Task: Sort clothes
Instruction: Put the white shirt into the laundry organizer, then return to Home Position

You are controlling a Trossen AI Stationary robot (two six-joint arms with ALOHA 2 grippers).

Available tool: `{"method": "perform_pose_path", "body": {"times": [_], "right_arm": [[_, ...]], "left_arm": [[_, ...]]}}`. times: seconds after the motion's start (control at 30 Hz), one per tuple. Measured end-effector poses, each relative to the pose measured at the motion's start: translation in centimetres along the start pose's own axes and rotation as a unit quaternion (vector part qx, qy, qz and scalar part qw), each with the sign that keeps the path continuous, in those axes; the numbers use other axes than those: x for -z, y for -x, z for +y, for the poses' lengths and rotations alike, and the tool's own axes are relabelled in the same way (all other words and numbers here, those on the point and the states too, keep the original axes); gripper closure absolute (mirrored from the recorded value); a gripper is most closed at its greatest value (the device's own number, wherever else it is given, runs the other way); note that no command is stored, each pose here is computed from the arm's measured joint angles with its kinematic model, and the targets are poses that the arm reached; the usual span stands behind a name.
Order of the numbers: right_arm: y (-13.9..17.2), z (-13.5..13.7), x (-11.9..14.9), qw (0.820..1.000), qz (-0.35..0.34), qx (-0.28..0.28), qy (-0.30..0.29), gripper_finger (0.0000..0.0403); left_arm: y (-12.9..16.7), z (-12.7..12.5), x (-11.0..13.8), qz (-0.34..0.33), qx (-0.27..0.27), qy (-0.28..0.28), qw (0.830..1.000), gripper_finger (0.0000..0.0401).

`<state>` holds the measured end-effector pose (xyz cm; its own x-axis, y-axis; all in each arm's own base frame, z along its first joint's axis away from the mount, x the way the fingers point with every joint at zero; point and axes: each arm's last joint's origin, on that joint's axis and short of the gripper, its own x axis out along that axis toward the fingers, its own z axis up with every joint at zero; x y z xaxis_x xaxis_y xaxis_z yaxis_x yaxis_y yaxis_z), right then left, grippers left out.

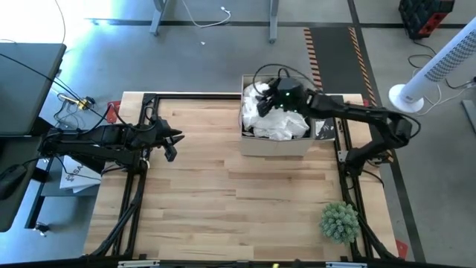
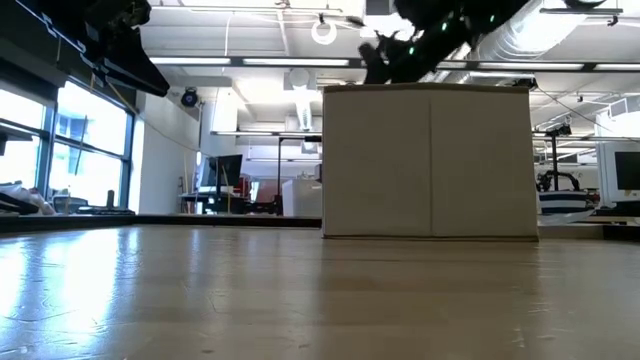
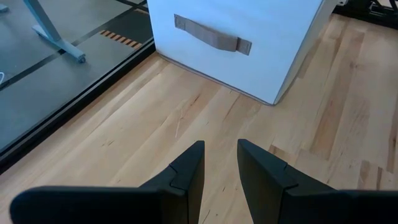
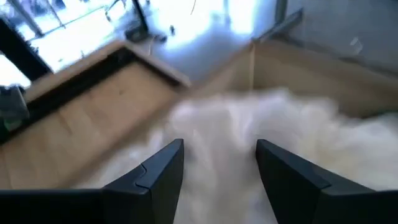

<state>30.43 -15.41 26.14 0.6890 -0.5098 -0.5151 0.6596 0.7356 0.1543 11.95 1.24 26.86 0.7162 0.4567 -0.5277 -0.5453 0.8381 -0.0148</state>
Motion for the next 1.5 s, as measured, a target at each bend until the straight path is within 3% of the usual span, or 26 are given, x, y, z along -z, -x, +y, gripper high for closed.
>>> {"method": "perform_pose_path", "body": {"times": [0.1, 0.2, 0.37, 0.43, 0.6, 0.7, 0.8, 0.97, 1.1, 1.27, 1.4, 1.5], "right_arm": [[-2.7, -0.7, 3.1, 0.998, 0.057, 0.018, 0.000, 0.0206], [-4.1, -1.3, 4.6, 0.996, 0.083, 0.030, -0.006, 0.0206], [-2.8, -1.3, 3.2, 0.998, 0.066, 0.024, -0.006, 0.0206], [-1.1, -0.8, 1.8, 0.999, 0.046, 0.019, 0.005, 0.0206], [6.5, 1.7, -2.7, 0.996, -0.090, -0.014, 0.025, 0.0206], [11.5, 3.5, -3.4, 0.987, -0.135, -0.068, 0.048, 0.0206], [16.9, 5.0, -2.9, 0.975, -0.158, -0.143, 0.065, 0.0206], [23.1, 6.6, 0.1, 0.938, -0.110, -0.319, 0.084, 0.0206], [24.4, 8.0, 4.0, 0.902, -0.068, -0.408, 0.122, 0.0206], [22.9, 7.9, 8.8, 0.896, -0.091, -0.416, 0.127, 0.0206], [20.7, 4.8, 12.2, 0.924, -0.092, -0.363, 0.080, 0.0220], [19.4, 2.6, 14.0, 0.919, -0.114, -0.377, 0.023, 0.0239]], "left_arm": [[0.0, 0.0, 0.0, 0.000, 0.000, 0.000, 1.000, 0.0308], [0.0, 0.0, 0.0, 0.000, 0.000, 0.000, 1.000, 0.0308], [0.0, 0.0, 0.0, 0.000, -0.001, -0.003, 1.000, 0.0308], [0.0, 0.0, 0.0, -0.002, -0.005, -0.004, 1.000, 0.0308], [0.3, 0.3, -0.1, -0.018, -0.029, -0.001, 0.999, 0.0308], [0.9, 0.6, -0.2, -0.036, -0.019, 0.003, 0.999, 0.0308], [1.9, 0.7, -0.5, -0.071, 0.022, 0.019, 0.997, 0.0308], [4.0, 0.9, -1.0, -0.139, 0.101, 0.038, 0.984, 0.0308], [5.1, 1.1, -0.8, -0.160, 0.144, 0.036, 0.976, 0.0308], [5.8, 1.5, -0.7, -0.176, 0.151, 0.041, 0.972, 0.0308], [5.9, 1.7, -0.7, -0.183, 0.133, 0.045, 0.973, 0.0308], [5.9, 1.7, -0.7, -0.183, 0.132, 0.037, 0.974, 0.0308]]}}
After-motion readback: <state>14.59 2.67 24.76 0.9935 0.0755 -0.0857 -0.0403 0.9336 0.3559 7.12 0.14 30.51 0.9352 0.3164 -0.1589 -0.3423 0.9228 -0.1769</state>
